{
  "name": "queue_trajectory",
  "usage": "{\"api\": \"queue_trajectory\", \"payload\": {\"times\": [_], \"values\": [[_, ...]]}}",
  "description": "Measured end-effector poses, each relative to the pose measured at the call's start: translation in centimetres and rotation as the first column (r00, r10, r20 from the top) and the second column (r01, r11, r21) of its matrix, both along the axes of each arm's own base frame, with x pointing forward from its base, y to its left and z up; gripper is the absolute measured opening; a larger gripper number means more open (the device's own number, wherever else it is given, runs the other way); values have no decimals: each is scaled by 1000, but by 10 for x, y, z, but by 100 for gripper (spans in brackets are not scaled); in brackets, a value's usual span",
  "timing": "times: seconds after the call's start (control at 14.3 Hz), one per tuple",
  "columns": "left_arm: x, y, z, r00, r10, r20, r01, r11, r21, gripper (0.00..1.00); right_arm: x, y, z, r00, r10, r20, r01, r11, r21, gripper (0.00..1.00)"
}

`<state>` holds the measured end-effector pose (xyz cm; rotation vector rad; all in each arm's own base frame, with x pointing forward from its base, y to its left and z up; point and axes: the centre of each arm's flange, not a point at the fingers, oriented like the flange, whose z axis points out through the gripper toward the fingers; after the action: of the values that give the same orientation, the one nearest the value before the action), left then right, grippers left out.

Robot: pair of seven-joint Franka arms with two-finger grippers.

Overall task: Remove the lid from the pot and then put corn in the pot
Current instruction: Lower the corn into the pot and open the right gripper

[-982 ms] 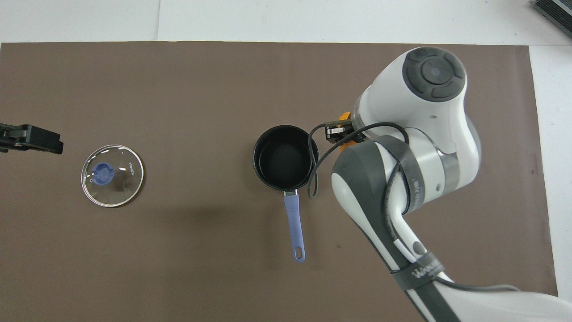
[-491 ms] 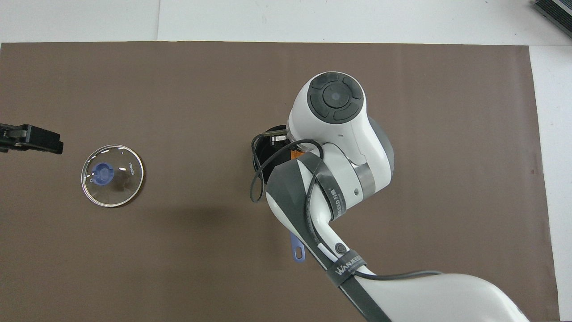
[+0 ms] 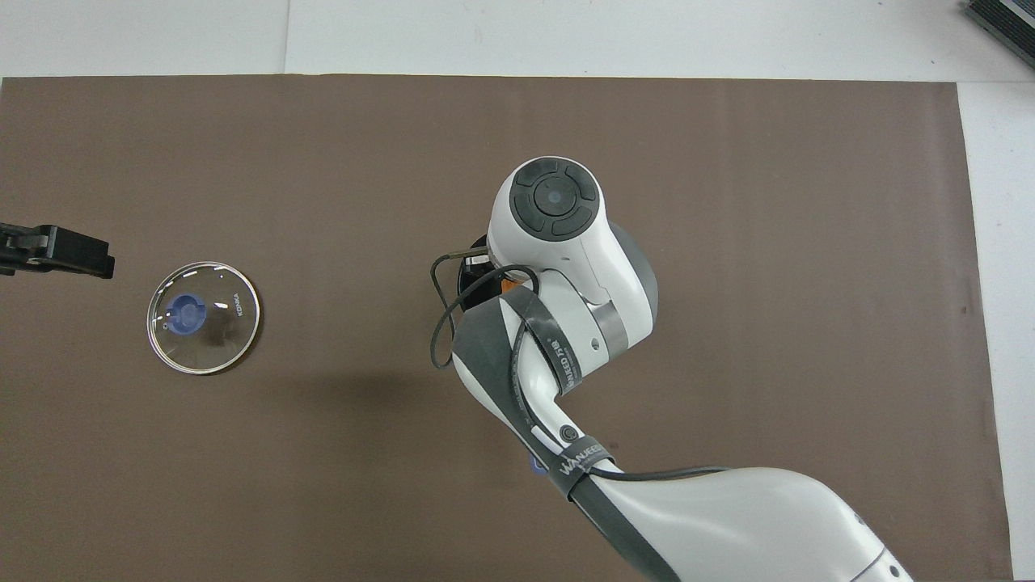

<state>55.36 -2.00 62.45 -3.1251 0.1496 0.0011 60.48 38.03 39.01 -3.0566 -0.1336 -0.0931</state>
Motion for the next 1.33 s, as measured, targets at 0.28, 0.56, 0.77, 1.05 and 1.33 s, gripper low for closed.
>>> {"api": "queue_trajectory", "payload": {"times": [0.28,0.56,0.77,1.05,1.33], "values": [[0,0,0,1000,0,0,0,1000,0,100,3,1,-19,999,44,-1,-44,999,-5,35],[0,0,0,1000,0,0,0,1000,0,100,1,-1,-29,998,54,-18,-55,998,-14,35],[0,0,0,1000,0,0,0,1000,0,100,-2,1,-39,998,59,-14,-59,998,-13,35],[0,0,0,1000,0,0,0,1000,0,100,-7,-2,-52,998,58,-34,-59,998,-24,35],[0,0,0,1000,0,0,0,1000,0,100,-8,-4,-56,997,59,-40,-60,998,-27,38]]}}
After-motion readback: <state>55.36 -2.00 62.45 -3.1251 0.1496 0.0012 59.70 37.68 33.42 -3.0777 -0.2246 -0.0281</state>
